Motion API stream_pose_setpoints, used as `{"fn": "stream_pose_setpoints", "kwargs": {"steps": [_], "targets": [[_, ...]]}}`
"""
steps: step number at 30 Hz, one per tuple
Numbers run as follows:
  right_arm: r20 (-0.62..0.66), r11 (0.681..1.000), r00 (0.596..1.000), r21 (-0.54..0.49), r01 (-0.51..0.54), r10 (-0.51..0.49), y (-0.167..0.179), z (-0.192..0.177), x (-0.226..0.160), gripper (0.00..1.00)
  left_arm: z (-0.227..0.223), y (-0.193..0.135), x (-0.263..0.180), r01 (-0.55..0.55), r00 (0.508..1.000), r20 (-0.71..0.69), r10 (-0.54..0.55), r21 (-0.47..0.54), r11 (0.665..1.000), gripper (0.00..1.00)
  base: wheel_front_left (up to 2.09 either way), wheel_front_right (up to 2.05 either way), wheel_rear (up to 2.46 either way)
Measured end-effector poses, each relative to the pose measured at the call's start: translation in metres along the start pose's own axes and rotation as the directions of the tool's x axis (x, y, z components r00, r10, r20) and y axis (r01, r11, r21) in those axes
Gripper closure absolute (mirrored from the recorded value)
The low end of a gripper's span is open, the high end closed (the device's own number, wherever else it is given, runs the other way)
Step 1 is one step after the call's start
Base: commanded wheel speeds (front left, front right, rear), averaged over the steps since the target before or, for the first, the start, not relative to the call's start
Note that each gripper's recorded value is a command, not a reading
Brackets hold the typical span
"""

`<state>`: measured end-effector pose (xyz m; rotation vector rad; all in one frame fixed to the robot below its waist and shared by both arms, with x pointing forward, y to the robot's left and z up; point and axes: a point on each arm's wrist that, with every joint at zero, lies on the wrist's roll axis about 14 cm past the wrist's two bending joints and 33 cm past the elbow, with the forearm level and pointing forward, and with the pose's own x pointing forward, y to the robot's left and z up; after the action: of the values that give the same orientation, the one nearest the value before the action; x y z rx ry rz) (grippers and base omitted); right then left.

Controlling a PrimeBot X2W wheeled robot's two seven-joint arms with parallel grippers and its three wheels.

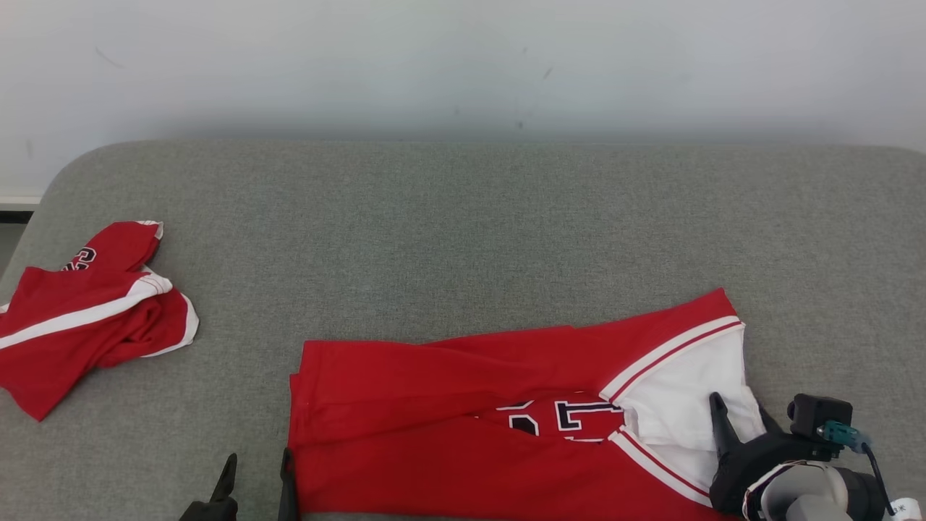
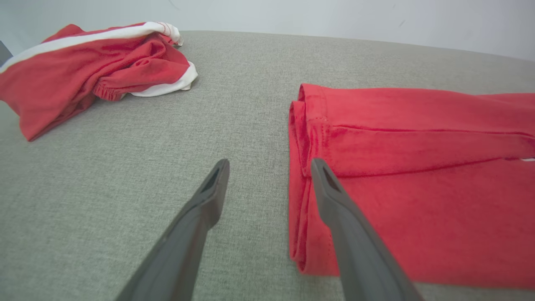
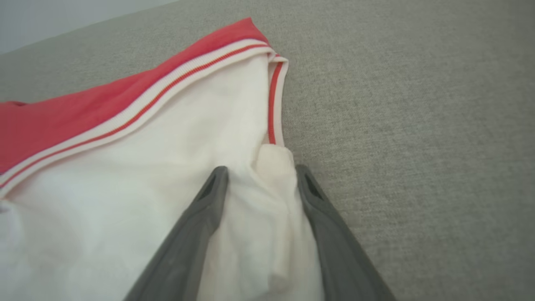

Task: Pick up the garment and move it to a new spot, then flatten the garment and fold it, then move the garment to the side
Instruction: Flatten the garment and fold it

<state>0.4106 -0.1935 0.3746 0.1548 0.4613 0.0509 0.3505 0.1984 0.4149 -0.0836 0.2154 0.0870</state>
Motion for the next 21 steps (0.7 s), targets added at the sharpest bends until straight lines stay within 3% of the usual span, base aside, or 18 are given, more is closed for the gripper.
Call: {"fn": "stream_pose_setpoints", "kwargs": {"steps": [1,5,15,21], "targets": [[-0.002,1.0,1.0,0.001,-0.005,0.005,0.002,-0.001,0.0,1.0,0.0,0.0,0.0,-0.001,1.0,0.0,0.001,-0.004,1.0,0.0,0.0,0.0,0.0],[0.001,1.0,1.0,0.011,-0.012,0.012,0.003,-0.001,0.001,1.0,-0.001,-0.002,0.001,0.005,1.0,-0.004,-0.005,-0.005,1.0,0.0,0.0,0.0,0.0],[0.135,0.995,0.986,0.025,0.1,-0.103,-0.046,0.036,-0.003,1.0,0.0,-0.007,0.003,0.017,1.0,0.0,-0.017,-0.009,1.0,0.0,0.0,0.0,0.0],[0.257,0.998,0.964,0.01,0.068,-0.068,-0.034,0.072,-0.006,1.0,-0.001,-0.009,0.002,0.025,1.0,-0.005,-0.025,-0.015,1.0,0.0,0.0,0.0,0.0]]}}
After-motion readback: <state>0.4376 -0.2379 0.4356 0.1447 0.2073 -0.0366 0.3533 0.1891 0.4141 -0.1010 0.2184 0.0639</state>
